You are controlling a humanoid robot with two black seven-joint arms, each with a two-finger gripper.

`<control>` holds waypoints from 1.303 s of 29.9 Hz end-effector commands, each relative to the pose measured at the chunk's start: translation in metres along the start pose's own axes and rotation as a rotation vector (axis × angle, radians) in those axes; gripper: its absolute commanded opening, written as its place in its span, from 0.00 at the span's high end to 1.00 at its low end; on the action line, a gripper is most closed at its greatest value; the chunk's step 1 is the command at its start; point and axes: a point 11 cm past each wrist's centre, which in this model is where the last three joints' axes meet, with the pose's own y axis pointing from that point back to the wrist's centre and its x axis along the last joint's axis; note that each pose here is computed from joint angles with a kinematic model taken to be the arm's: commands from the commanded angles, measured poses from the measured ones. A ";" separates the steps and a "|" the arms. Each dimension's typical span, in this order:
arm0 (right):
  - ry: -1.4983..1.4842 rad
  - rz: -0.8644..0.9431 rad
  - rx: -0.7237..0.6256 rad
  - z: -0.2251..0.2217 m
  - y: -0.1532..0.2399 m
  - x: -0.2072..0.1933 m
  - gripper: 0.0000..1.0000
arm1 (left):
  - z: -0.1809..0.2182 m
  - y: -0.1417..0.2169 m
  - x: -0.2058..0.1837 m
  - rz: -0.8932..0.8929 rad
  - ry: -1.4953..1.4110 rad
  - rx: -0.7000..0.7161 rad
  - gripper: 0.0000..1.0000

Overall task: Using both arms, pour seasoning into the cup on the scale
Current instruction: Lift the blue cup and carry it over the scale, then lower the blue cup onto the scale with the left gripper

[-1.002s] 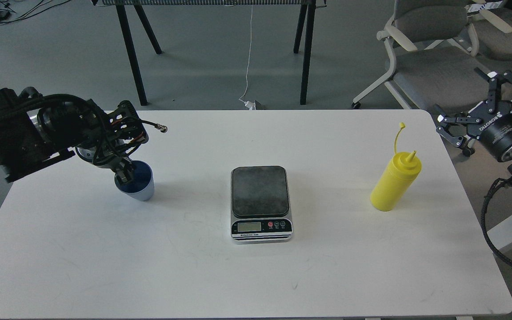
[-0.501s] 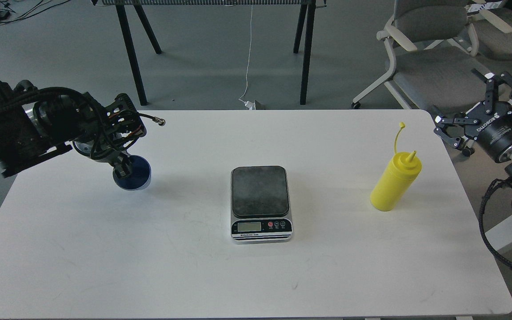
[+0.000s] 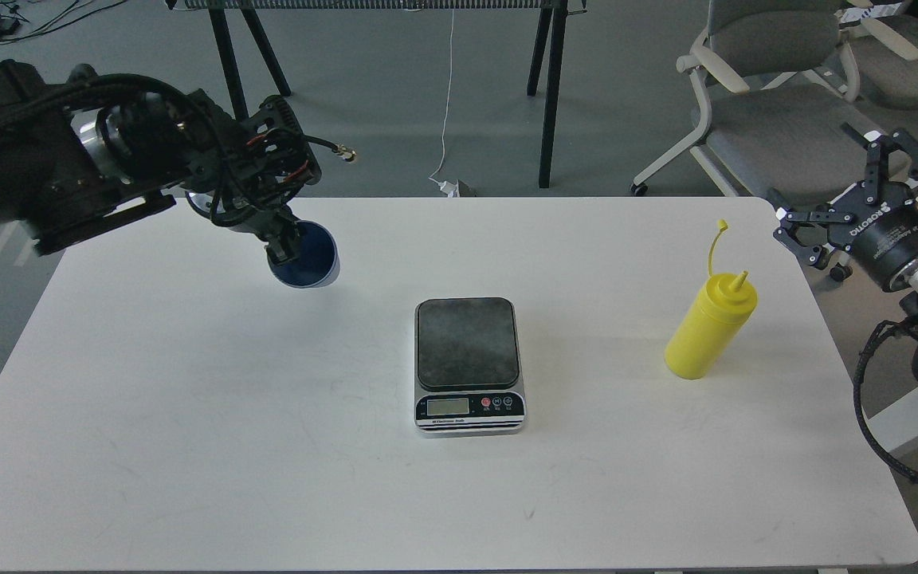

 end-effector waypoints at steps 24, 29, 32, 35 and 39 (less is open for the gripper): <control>-0.005 0.007 -0.003 0.003 0.002 0.003 0.01 | 0.091 -0.021 0.116 0.114 -0.201 -0.165 1.00; -0.007 0.008 -0.003 0.004 0.003 0.003 0.01 | 0.093 -0.025 0.115 0.109 -0.196 -0.167 1.00; -0.007 0.011 -0.003 0.004 0.004 0.004 0.01 | 0.093 -0.026 0.117 0.110 -0.198 -0.165 1.00; -0.007 0.011 -0.003 0.004 0.004 0.004 0.01 | 0.091 -0.027 0.116 0.108 -0.192 -0.159 1.00; -0.008 0.010 -0.003 0.004 0.003 0.004 0.01 | 0.091 -0.031 0.113 0.102 -0.181 -0.162 1.00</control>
